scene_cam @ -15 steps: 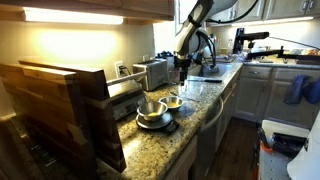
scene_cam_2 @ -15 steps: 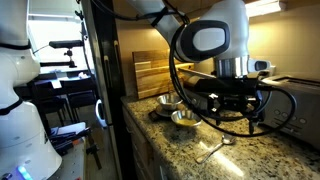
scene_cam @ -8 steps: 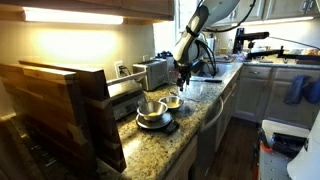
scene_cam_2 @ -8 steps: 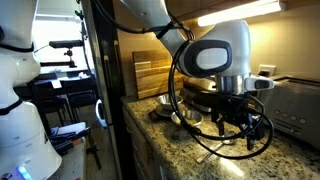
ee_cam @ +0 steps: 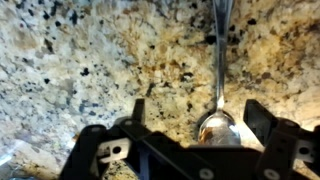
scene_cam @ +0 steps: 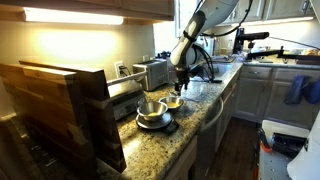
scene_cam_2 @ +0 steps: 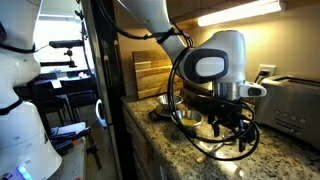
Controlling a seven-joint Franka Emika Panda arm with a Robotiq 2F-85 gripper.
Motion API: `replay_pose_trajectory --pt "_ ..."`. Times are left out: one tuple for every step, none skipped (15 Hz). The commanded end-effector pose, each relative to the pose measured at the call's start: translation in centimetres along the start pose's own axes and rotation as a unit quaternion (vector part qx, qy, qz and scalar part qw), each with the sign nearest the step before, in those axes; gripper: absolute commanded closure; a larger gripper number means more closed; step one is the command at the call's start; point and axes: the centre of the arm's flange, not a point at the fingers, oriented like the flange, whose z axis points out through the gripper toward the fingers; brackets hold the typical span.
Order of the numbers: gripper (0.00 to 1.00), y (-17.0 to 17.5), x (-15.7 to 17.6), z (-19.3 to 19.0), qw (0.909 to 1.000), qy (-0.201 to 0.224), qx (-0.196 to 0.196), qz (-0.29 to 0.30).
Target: Spoon out some of the contents in the bowl on the right into the bowl on top of the scale
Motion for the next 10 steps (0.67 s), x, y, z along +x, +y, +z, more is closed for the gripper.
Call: replay_pose_trajectory --pt "0.00 -0.6 0.0 0.5 0.9999 -0.005 0.015 -0.001" --pt "0.00 -0.8 0.0 0.8 0.9998 -0.007 0.016 -0.004" --pt "0.01 -0.9 -0.1 1.1 0.9998 -0.010 0.017 -0.005" --pt "0.14 -1.0 -0.1 1.2 0.9997 -0.013 0.018 -0.005" --pt "0.26 -1.0 -0.2 1.4 0.9997 -0.014 0.018 -0.006" --pt "0.32 -1.0 -0.2 1.5 0.9997 -0.017 0.018 -0.006" --pt "0.38 -1.1 -0.2 1.6 0.9996 -0.019 0.018 -0.007" --pt "0.46 -1.1 -0.3 1.7 0.9996 -0.020 0.019 -0.008" --pt "0.52 -1.0 -0.3 1.8 0.9996 -0.020 0.020 -0.008" --pt "0.60 -1.0 -0.2 1.9 0.9995 -0.019 0.023 -0.008"
